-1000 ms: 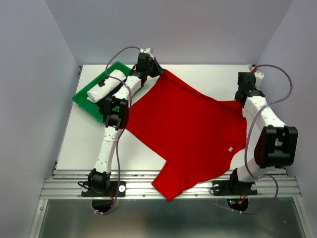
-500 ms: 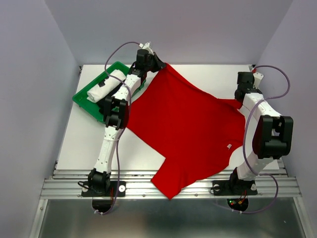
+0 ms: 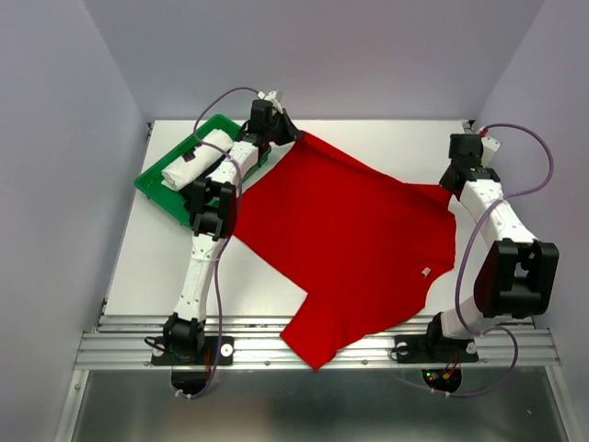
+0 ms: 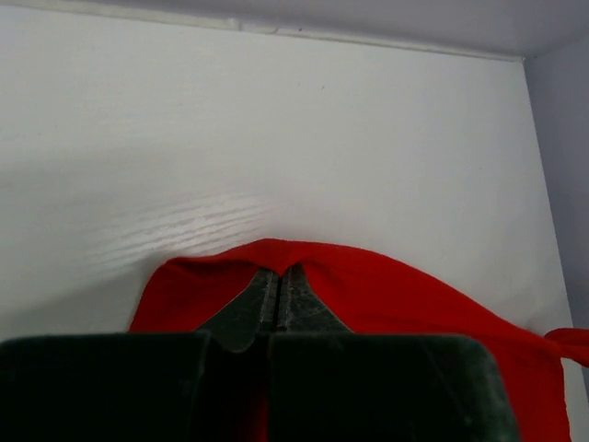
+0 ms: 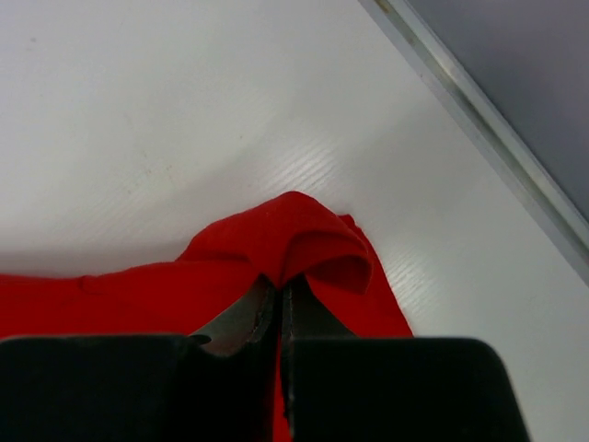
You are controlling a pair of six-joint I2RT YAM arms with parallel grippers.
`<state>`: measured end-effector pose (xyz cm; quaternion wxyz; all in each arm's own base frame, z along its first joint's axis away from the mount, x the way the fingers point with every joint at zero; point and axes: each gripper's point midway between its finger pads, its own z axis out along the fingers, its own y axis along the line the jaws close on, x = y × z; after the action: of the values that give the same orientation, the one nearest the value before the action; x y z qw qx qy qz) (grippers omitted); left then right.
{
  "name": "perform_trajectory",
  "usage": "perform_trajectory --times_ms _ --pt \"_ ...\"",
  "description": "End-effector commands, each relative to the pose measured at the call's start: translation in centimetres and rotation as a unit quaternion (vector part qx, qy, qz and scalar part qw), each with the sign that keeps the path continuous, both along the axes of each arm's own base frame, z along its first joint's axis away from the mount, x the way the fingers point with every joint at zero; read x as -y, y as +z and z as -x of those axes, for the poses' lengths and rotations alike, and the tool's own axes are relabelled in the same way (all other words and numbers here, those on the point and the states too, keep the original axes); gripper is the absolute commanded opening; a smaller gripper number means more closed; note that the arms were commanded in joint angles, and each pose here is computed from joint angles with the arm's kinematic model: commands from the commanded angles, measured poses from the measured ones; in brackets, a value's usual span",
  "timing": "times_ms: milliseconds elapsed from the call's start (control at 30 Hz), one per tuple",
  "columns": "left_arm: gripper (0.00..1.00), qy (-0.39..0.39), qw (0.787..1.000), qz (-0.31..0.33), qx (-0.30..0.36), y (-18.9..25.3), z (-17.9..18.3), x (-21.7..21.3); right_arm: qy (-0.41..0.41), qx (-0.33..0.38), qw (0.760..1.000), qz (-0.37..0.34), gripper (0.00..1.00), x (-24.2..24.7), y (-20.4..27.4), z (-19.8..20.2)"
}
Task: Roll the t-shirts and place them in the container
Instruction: Fold the T-shirt at the center of the board.
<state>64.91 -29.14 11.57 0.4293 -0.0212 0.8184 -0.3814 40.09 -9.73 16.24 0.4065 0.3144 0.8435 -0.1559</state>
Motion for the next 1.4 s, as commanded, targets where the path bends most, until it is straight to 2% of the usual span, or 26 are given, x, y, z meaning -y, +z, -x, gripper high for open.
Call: perform_trajectory --times_ms 0,200,700,1033,1367 --pt "0.0 -0.018 0.999 -0.01 0.04 6.5 1.1 -1.5 -0.007 -0.021 0.999 -0.045 0.01 -1.2 -0.9 3.1" --pt "0.0 -0.023 0.998 -0.049 0.013 6.4 2.6 -3.1 -0.001 -0.017 0.995 -0.101 0.01 -3.2 -1.4 5.8" --pt "0.0 -0.016 0.995 -0.093 -0.031 5.9 4.7 -5.4 0.023 -0.05 0.986 -0.159 0.01 -6.7 -2.7 11.9" --pt "0.0 -0.006 0.992 -0.117 -0.054 4.4 5.1 -7.2 0.019 -0.07 0.981 -0.183 0.01 -8.7 -3.6 14.4" --pt "0.0 -0.007 0.989 -0.133 -0.068 3.2 5.5 -7.8 0.031 -0.077 0.977 -0.195 0.01 -10.7 -4.0 14.8"
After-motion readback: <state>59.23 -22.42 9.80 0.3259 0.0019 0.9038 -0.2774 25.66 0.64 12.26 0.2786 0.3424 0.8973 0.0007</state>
